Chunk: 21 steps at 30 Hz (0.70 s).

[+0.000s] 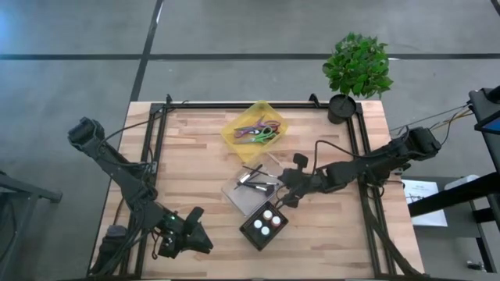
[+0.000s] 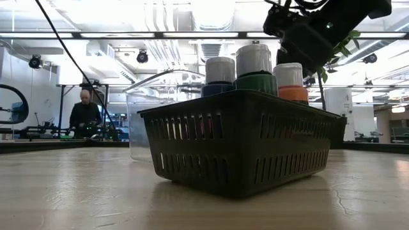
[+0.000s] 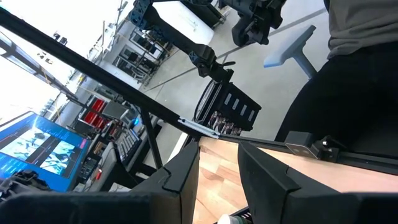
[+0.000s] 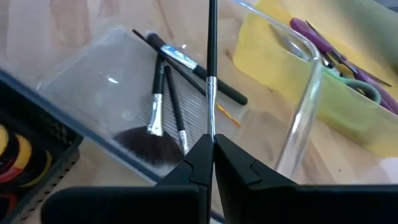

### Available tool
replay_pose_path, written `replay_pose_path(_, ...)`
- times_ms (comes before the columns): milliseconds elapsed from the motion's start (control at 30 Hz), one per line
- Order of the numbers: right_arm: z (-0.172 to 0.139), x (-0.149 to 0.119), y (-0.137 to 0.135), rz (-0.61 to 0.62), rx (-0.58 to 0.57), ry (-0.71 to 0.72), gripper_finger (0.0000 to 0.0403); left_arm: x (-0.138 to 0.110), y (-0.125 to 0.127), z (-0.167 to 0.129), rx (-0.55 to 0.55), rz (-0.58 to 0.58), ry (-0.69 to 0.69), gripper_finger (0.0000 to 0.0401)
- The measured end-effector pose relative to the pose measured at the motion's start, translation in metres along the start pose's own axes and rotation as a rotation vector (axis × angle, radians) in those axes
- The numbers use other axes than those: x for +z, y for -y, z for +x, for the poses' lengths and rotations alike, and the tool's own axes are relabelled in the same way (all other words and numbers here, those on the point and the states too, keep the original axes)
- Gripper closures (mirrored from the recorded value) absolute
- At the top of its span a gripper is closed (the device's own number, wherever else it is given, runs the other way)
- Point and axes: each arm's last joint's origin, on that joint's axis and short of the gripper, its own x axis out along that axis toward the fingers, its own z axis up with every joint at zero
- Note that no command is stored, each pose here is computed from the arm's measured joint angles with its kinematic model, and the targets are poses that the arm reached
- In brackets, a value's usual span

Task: Pick & Place Paint Supplies
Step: Put the eyeshadow brush into the transparent bin

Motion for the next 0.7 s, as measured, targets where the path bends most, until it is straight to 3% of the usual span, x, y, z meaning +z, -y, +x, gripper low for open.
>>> replay_pose_path(233,0.0026,0.0028,0.0049,0.047,-0.015,0.01,0.0393,-0.0001,0.0,0.0,0.0,0.0,0.0,0.0283)
replay_pose_path(700,0.0025,0.0029,0.0045,-0.058,-0.015,0.012,0.0393,-0.0001,0.0001,0.0,-0.001,0.0,-0.001,0.0283)
